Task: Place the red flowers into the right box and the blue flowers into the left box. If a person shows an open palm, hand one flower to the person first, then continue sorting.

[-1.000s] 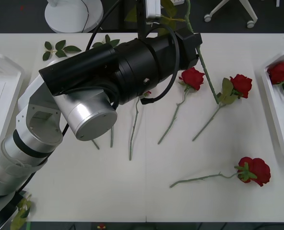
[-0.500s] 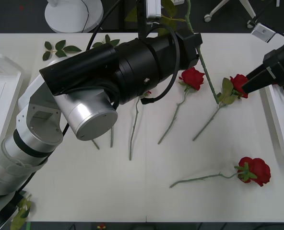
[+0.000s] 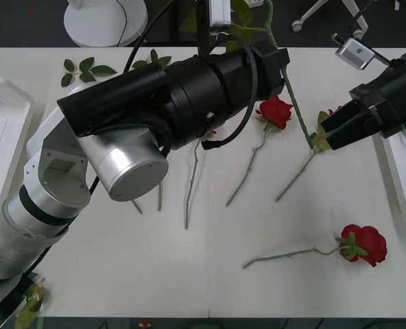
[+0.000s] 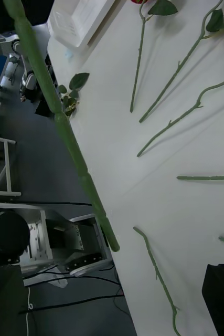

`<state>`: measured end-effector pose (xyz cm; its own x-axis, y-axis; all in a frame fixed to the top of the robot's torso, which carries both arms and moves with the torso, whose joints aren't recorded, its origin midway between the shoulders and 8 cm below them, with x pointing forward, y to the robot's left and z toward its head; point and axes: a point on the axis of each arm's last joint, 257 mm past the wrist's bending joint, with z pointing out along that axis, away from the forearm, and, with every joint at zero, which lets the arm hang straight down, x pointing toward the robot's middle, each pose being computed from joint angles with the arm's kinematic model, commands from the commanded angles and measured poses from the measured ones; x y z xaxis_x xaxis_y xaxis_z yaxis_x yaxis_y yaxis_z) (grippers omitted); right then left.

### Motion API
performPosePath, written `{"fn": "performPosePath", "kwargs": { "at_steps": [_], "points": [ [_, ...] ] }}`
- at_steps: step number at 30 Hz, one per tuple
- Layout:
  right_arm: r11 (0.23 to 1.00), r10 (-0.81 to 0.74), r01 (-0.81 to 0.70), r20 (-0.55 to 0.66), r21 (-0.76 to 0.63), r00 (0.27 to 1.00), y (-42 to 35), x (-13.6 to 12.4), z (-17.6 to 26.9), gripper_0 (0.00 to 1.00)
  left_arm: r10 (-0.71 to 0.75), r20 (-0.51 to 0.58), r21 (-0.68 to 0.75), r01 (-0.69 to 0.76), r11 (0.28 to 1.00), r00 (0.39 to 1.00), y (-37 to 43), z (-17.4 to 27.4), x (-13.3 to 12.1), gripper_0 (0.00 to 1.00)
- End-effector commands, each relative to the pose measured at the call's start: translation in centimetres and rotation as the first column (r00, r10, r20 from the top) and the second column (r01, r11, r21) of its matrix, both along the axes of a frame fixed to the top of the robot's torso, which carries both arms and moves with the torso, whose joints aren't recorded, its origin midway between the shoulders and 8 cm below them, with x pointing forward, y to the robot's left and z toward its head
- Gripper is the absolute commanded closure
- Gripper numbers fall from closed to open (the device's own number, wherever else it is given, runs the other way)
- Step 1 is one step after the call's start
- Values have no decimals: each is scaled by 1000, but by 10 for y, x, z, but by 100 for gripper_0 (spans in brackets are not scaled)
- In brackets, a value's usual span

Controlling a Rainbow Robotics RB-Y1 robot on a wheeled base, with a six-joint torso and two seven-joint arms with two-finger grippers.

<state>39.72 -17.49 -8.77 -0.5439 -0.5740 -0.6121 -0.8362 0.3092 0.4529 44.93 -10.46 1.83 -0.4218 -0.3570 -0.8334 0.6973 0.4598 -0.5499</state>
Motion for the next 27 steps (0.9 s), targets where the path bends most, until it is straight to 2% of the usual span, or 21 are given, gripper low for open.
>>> {"fn": "performPosePath", "kwargs": {
  "at_steps": [1,8,17,18,19,20,22,23,24,25,27],
  "points": [
    [996,20,-19,-6,90,1000,36,-7,-3,0,-42,86,-9,43,999,995,-19,29,-16,100],
    [988,-4,3,6,153,1000,70,5,-5,0,-42,86,-9,43,999,995,-19,29,-16,100],
    [988,19,-21,18,155,1000,89,-1,-8,0,-42,86,-9,43,999,995,-19,29,-16,100],
    [988,20,-22,17,153,1000,90,-1,-8,6,-42,86,-9,43,999,995,-19,29,-16,100],
    [988,23,-25,11,152,1000,91,-3,-9,21,-42,86,-9,43,999,995,-19,29,-16,100],
    [988,21,-22,7,152,1000,91,-3,-9,28,-42,86,-9,43,999,995,-19,29,-16,100],
    [989,19,-18,-2,148,1000,91,-4,-11,56,-42,86,-9,43,999,995,-19,29,-16,100],
    [989,16,-15,-4,146,1000,90,-4,-11,65,-42,86,-9,43,999,995,-19,29,-16,100],
    [989,16,-15,-7,144,1000,91,-4,-12,71,-42,86,-9,43,999,995,-19,29,-16,100],
    [990,11,-9,-14,140,1000,90,-4,-14,80,-42,86,-9,43,999,995,-19,29,-16,100],
    [991,9,-7,-17,134,1000,90,-4,-15,91,-42,86,-9,43,999,995,-19,29,-16,100]
  ]
}}
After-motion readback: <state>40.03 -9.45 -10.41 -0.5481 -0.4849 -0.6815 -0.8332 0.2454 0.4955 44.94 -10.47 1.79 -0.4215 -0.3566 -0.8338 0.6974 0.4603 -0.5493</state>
